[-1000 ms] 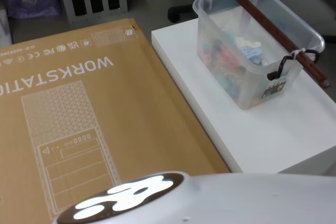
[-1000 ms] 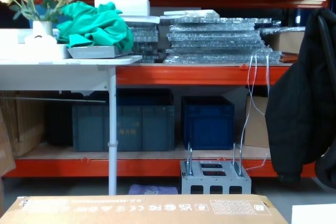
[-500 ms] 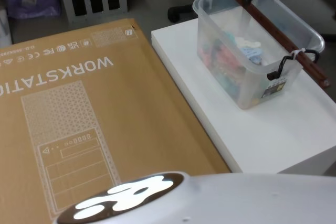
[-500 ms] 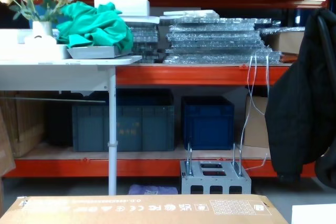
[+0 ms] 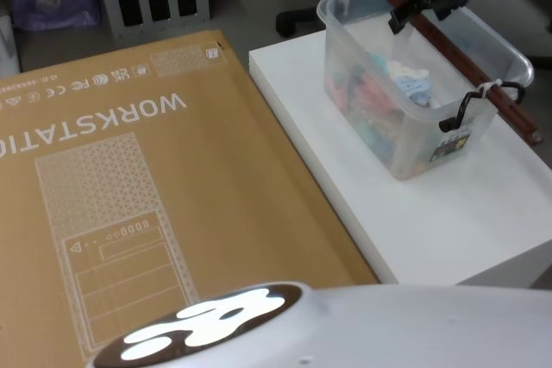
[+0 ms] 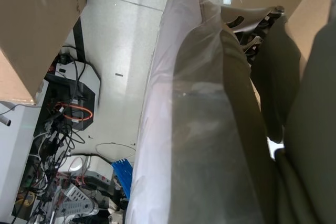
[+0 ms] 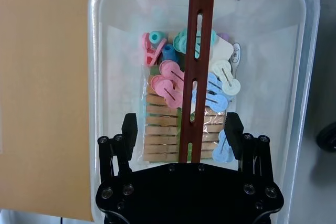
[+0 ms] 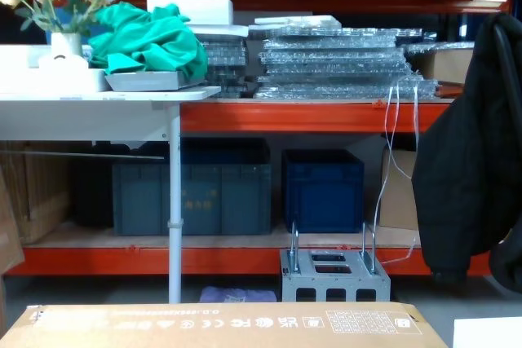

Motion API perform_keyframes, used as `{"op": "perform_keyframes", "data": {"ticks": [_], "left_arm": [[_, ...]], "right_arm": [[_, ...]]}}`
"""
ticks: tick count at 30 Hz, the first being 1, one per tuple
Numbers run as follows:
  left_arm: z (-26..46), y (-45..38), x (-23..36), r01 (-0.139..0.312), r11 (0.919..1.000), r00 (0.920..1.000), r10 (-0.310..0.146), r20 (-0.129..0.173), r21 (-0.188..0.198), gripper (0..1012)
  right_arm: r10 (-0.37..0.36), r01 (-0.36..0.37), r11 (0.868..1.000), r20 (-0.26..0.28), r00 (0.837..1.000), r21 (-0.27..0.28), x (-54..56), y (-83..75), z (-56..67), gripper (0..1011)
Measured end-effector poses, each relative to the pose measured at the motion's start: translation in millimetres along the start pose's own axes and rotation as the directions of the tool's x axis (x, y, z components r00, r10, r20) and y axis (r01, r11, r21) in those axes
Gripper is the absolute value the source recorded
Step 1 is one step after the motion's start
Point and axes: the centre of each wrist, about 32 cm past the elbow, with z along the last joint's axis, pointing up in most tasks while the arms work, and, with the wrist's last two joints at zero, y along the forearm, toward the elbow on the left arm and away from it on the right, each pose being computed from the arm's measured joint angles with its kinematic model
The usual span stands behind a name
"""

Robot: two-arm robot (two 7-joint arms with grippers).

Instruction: Use one hand to grasp the basket and place it at the designated location.

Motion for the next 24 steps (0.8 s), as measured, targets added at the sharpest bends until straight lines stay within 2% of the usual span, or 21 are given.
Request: {"op": "perform_keyframes", "data": {"ticks": [19,24], "left_arm": [[0.0,0.0,0.0,0.000,1.0000,1.0000,0.000,0.000,0.000,0],[0.0,0.0,0.0,0.000,1.0000,1.0000,0.000,0.000,0.000,0]], "right_arm": [[0.027,-0.028,0.999,-0.026,0.999,-0.017,4.2,12.9,-5.4,994],[0.026,-0.026,1.000,-0.025,0.999,-0.015,4.0,13.1,-6.8,867]]}}
